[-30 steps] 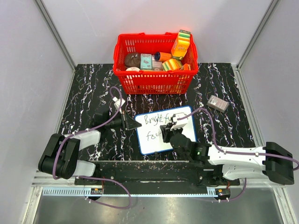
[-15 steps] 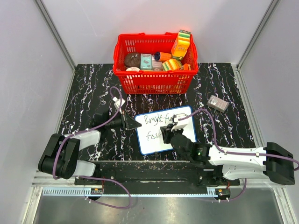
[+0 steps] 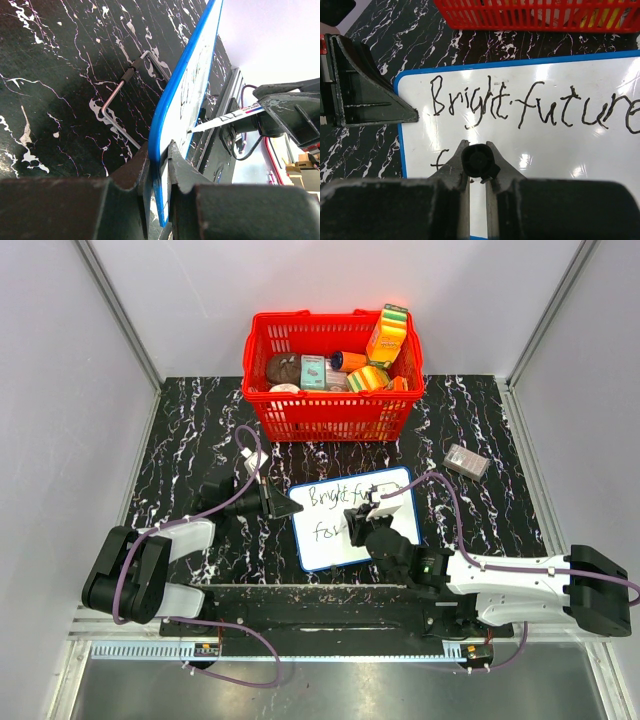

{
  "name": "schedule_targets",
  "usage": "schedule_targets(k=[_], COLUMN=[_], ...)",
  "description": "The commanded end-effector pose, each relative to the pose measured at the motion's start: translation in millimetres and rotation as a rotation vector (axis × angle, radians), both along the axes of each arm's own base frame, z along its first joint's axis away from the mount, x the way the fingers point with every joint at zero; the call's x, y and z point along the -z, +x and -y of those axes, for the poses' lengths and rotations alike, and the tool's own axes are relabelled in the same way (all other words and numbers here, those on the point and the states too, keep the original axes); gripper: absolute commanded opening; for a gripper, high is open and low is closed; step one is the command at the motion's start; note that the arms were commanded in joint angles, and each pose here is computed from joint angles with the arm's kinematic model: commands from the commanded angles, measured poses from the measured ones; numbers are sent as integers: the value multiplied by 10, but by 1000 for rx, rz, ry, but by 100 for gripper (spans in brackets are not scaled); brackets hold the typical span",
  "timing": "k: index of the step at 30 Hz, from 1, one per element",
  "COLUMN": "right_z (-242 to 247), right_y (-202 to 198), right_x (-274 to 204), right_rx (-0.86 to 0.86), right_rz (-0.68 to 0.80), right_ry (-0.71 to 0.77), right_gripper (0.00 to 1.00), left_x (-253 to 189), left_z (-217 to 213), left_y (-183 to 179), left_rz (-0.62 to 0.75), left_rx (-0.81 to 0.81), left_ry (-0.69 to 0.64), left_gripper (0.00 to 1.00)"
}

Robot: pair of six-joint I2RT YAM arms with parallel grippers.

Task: Write a sentence on the whiteboard

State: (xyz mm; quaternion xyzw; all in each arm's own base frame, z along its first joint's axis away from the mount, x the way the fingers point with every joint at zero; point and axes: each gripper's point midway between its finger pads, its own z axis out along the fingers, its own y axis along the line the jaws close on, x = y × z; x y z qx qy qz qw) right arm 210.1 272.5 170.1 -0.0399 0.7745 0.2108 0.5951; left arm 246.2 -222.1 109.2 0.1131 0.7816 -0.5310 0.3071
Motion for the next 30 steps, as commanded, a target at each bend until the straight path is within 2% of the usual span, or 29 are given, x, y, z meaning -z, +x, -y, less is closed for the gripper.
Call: schedule_targets(k=[1,21,30], right_z=[66,118,154], right_y=[113,195,130], right_x=[-220,-346,-126], right_rx=[67,93,73], right_rz=[58,87,31], right_ry=[17,27,10], right_gripper=[0,0,0], left_x=[216,223,216], left_z=[-112,-114,-113], left_y=[180,174,182], left_rz=[54,51,53], left_rx=[-75,-75,-77], left_ry=[107,108,107], left_gripper=[0,0,0])
